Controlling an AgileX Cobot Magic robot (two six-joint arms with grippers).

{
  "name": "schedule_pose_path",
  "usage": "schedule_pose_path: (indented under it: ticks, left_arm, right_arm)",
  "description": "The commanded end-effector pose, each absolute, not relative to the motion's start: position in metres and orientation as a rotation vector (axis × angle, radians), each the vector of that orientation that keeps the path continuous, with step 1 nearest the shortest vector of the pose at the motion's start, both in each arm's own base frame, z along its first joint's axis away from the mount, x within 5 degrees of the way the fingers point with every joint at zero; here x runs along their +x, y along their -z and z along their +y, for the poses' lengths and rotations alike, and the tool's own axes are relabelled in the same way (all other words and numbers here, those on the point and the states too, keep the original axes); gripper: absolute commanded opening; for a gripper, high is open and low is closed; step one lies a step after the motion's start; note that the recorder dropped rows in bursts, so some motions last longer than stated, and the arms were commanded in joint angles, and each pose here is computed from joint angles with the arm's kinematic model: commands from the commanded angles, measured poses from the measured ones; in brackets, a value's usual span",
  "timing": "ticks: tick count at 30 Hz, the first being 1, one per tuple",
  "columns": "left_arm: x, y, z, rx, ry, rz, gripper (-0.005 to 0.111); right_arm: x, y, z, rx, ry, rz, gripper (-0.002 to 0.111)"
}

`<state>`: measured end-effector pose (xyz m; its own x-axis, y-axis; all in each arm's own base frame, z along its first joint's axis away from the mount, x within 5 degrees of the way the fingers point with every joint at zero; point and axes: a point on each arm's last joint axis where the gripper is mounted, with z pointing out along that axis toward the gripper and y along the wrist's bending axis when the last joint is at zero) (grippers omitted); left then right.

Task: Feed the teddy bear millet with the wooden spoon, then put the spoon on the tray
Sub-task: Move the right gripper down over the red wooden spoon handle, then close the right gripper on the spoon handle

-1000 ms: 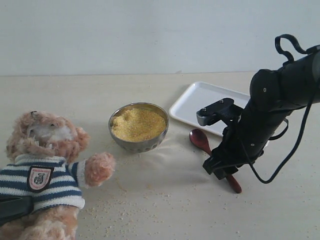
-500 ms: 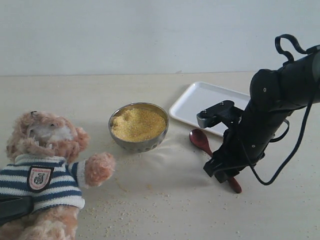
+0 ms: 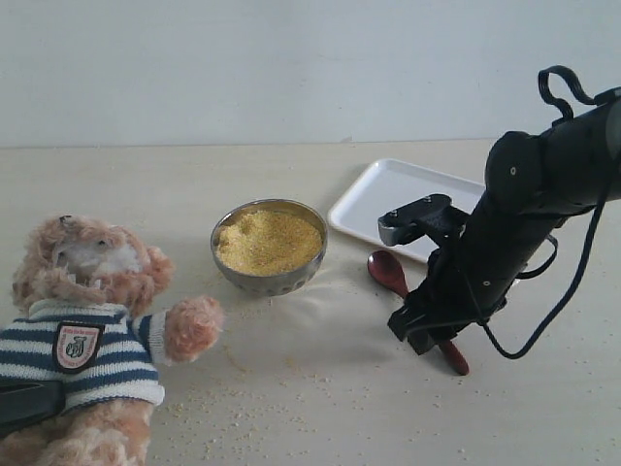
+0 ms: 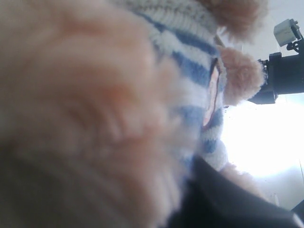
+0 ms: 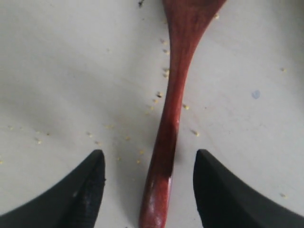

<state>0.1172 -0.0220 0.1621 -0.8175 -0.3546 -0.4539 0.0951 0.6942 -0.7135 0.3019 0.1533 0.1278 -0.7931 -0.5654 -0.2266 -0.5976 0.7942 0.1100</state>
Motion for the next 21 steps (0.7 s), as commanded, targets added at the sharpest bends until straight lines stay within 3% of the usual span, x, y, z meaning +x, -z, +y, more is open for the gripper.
schedule_pose_path:
  ticks: [1, 13, 19, 21]
  left_arm:
    - [0.118, -0.165, -0.023, -0.201, 1.042, 2.293, 0.005]
    - [0.118, -0.165, -0.023, -0.201, 1.042, 2.293, 0.005]
    - [0.118, -0.165, -0.023, -0.201, 1.042, 2.293, 0.005]
    - [0.118, -0.165, -0.023, -0.201, 1.042, 2.293, 0.005]
  right_arm:
    - [0.304, -0.12, 0.154, -0.925, -0.261, 2.814, 0.055]
    - [0.306, -0.109, 0.156, -0.857, -0.276, 2.809, 0.055]
    - [0.291, -0.099, 0.15, -0.908, -0.28, 2.879, 0.03]
    - [0.287, -0.098, 0.148, -0.929, -0.282, 2.901, 0.027]
